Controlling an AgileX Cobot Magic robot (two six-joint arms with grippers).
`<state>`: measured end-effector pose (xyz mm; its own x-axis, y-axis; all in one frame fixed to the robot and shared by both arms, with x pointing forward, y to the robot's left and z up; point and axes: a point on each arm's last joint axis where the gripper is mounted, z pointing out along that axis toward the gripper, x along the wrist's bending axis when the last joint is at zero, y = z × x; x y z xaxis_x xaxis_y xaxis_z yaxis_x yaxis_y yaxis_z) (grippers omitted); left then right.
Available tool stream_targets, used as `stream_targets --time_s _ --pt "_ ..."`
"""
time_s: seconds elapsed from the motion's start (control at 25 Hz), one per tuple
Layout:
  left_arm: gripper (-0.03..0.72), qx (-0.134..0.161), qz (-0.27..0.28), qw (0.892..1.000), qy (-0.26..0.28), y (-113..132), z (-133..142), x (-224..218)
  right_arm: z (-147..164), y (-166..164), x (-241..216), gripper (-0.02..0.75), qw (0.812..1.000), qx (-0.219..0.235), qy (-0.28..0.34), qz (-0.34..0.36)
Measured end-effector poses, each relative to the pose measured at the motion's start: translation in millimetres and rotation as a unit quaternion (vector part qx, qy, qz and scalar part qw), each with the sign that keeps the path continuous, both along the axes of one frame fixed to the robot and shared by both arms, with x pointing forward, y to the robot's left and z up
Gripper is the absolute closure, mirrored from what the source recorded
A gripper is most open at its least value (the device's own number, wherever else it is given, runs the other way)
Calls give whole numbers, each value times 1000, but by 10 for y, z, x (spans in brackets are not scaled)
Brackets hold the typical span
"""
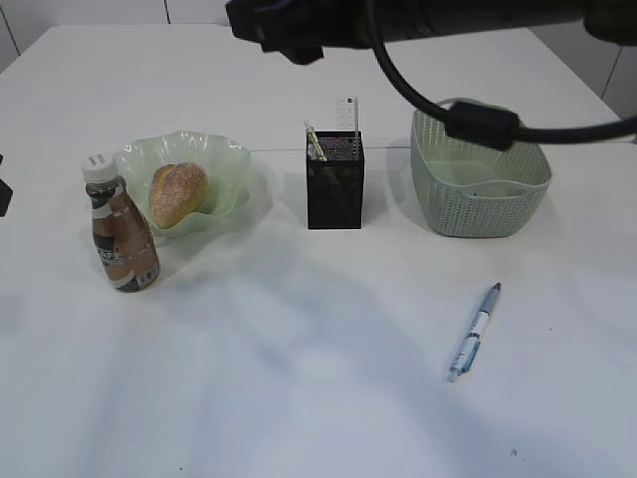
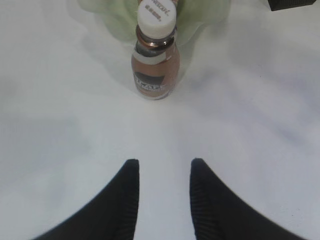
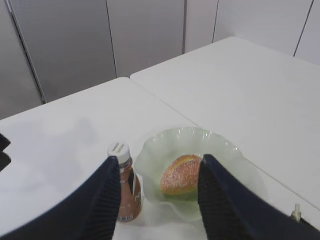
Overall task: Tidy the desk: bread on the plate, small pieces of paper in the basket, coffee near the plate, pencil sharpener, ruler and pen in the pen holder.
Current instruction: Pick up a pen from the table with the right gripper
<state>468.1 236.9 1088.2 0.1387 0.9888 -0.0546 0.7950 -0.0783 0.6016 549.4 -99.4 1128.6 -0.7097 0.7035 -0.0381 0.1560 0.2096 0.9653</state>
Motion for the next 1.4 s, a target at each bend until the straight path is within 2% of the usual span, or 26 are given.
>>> stream_targets --time_s 0.24,0.32,0.52,1.12,1.4 --pt "449 2 0 1000 5 3 -6 -7 -259 -138 -247 333 999 -21 36 0" --pt "449 2 1 1000 7 4 -8 -10 -259 -138 -247 333 999 -21 36 0" --pt "449 3 1 1000 10 5 -11 -14 -559 -265 -460 332 996 -44 76 -3" --pt "449 5 1 1000 16 9 -18 -24 -1276 -583 -737 332 980 -119 144 -76" --pt "449 5 1 1000 16 9 -18 -24 -1373 -641 -772 332 975 -133 150 -92"
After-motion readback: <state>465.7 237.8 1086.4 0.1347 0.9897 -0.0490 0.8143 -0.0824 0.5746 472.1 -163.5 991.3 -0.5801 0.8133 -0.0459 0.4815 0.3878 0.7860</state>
